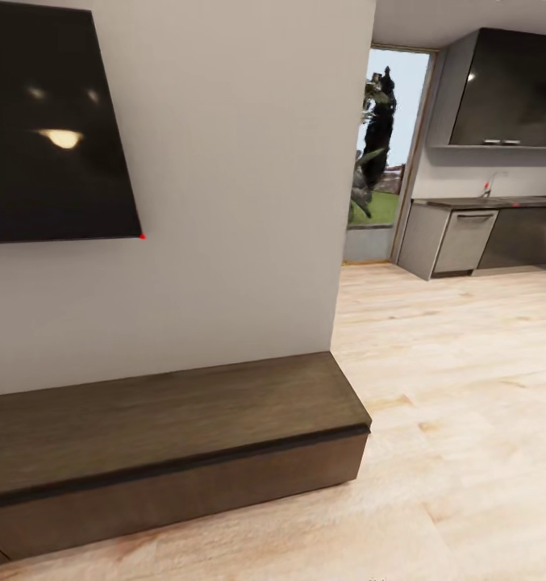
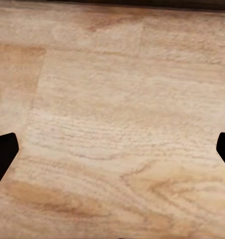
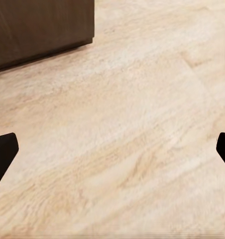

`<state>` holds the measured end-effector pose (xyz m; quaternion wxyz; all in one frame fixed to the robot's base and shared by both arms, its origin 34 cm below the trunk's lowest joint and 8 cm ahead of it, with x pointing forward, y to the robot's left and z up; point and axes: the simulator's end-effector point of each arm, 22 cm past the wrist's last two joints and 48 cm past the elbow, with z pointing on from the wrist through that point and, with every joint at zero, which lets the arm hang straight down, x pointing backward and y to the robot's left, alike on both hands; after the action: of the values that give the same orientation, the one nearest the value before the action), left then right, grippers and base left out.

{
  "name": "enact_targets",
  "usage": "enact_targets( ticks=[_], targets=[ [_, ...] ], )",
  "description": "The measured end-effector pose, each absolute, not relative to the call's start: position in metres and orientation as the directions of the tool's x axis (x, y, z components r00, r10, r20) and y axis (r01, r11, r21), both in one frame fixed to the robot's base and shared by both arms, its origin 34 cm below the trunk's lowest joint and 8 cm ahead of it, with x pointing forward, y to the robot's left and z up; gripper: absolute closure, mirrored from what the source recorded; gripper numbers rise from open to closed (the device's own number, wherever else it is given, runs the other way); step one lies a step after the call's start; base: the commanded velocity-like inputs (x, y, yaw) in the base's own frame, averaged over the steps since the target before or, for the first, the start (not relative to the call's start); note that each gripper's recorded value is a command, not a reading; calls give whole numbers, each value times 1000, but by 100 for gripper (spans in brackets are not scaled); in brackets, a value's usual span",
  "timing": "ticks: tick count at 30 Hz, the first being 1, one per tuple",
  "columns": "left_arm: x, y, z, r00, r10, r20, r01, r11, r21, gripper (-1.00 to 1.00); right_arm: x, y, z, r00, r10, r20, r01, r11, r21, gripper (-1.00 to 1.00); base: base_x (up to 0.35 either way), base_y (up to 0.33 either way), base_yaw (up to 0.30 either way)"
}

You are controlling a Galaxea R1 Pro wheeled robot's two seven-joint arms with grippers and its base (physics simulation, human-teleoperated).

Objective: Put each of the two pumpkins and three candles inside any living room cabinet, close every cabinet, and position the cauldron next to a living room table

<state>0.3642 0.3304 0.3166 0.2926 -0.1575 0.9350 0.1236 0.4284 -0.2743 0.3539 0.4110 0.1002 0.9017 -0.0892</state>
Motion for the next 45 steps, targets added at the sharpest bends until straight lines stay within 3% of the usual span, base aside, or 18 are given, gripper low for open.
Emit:
enact_targets(
  ticks=[7, 17, 45],
  targets=[
    [363, 329, 317, -774, -221, -593, -367, 920, 137, -100, 428, -272, 353, -645, 104, -757, 246, 966, -77, -100, 0, -6, -243],
    [363, 330, 317, -774, -220, -593, -367, 920, 137, -100, 426, -277, 353, -650, 100, -754, 250, 964, -88, -100, -28, -242, -257],
    [364, 310, 316, -775, -232, -588, -363, 925, 113, -100, 426, -279, 352, -651, 106, -751, 257, 963, -86, -100, 0, -3, -281]
  ],
)
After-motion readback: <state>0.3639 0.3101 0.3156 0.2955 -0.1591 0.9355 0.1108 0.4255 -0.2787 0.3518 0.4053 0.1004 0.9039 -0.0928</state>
